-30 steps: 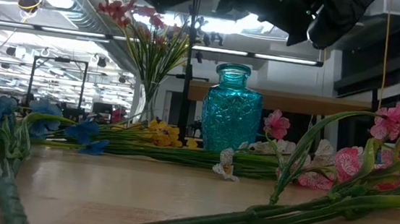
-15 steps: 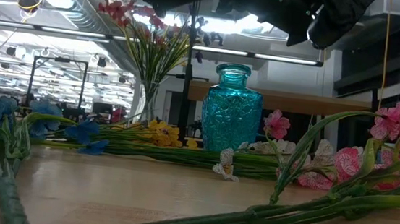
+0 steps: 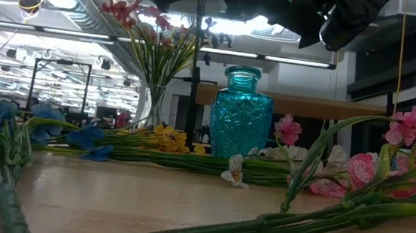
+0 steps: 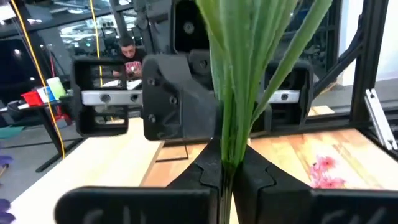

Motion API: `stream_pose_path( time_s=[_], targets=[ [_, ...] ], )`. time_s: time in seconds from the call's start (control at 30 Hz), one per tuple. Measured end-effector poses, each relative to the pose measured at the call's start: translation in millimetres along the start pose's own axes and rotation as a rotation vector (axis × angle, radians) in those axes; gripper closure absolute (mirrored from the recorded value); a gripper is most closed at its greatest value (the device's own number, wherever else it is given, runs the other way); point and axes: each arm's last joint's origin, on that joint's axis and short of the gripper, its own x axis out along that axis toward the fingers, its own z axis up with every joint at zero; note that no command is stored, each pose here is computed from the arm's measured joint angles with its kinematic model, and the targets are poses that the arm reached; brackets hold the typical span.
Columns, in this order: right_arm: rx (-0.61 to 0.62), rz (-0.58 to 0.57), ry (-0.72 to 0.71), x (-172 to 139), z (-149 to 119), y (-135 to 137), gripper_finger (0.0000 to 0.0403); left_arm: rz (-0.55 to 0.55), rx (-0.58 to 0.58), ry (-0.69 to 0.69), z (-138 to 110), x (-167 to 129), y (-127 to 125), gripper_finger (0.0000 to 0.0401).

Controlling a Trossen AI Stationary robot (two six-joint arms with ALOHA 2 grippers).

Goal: Pick and place flowers into a vace then onto a shelf
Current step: Put the red flowers into the transparent vase

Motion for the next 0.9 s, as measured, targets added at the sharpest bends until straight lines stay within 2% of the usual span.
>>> stream_pose_path(
  time_s=[0.2, 0.37, 0.6, 0.77, 0.9],
  targets=[
    [0.005, 0.005, 0.012, -1.5, 2.8, -0.6, 0.0277, -0.009, -0.001, 0.021, 12.0, -15.8, 2.8, 0.0391],
    [0.03, 0.0, 0.075, -4.4, -3.8, -4.9, 0.0276, 0.032, 0.006, 0.057, 18.8, -29.4, 7.9, 0.0393],
    [0.04, -0.033, 0.116, -7.0, -8.3, -9.2, 0.0329, 0.065, 0.015, 0.075, 18.7, -44.9, 13.2, 0.0394],
    [0.054, -0.035, 0.158, -8.5, -12.7, -10.3, 0.0394, 0.182, -0.007, 0.029, 7.5, -62.2, 19.3, 0.0394],
    [0.038, -0.1, 0.248, -10.2, -20.8, -10.9, 0.0391, 0.294, 0.024, 0.027, 4.1, -72.2, 24.4, 0.0394]
  ],
)
